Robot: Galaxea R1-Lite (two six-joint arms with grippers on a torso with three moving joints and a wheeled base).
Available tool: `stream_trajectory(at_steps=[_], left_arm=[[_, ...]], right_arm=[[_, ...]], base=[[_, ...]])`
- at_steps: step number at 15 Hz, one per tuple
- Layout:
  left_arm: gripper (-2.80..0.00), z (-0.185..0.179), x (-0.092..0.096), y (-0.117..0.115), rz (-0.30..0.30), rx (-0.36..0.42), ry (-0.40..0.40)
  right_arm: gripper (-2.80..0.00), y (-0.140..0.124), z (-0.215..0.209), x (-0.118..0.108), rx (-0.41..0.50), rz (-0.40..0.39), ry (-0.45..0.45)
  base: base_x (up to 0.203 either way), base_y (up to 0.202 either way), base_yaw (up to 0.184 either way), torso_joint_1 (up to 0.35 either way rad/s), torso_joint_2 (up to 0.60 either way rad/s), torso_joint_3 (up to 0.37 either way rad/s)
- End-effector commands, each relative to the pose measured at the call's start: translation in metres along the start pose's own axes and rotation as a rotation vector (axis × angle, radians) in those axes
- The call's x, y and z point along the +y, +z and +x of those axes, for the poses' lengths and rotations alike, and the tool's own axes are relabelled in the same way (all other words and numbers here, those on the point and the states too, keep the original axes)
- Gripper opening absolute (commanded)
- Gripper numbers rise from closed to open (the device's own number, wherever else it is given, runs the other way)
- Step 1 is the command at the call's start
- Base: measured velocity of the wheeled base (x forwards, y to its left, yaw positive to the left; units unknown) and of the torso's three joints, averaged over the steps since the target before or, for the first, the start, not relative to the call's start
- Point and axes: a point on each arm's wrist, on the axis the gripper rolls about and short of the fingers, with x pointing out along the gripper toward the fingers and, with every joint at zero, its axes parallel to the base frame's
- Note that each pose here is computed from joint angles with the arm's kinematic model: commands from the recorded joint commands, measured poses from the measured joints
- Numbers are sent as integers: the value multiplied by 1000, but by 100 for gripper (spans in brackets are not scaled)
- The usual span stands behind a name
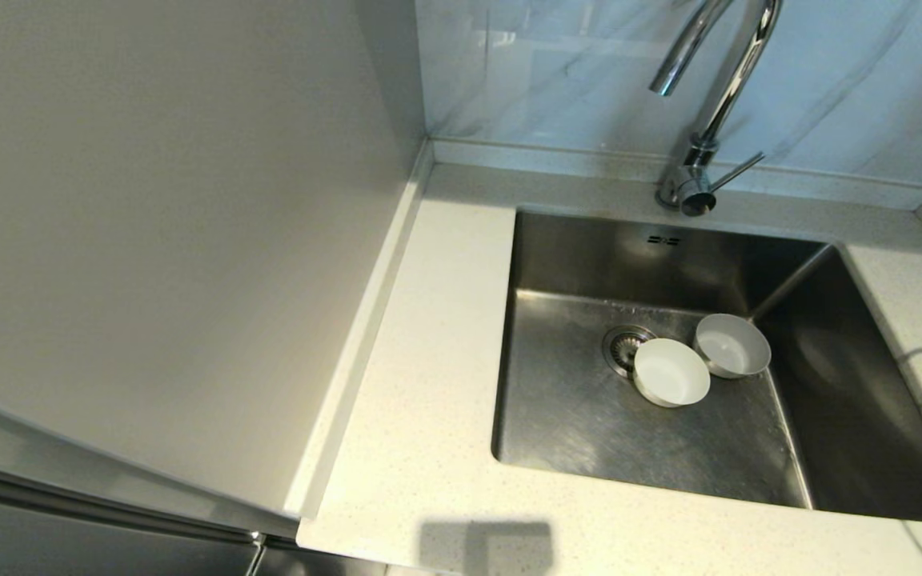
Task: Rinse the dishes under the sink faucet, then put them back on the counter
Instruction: Put a bowl into the sink
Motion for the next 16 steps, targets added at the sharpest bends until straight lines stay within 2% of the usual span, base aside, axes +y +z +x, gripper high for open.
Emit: stream_trajectory(at_steps=[1, 5, 9, 13, 16], left_arm=[[-280, 0, 0, 0, -1, -3, 1], [-280, 0, 0, 0, -1, -3, 1], [-280, 0, 0, 0, -1, -3, 1], [-280, 0, 0, 0, -1, -3, 1], [-280, 0, 0, 0, -1, -3, 1]], right_arm=[[-280, -1, -2, 1, 0, -8, 0], [-280, -14, -23, 11, -43, -33, -19], [-280, -47, -48, 45, -78, -137, -23], [-280, -67, -63, 100, -132, -323, 8], [-280, -58, -60, 136, -218, -512, 33]], base=[[0, 0, 0, 0, 0, 0], [0, 0, 0, 0, 0, 0], [0, 0, 0, 0, 0, 0], [0, 0, 0, 0, 0, 0], [0, 0, 0, 0, 0, 0]])
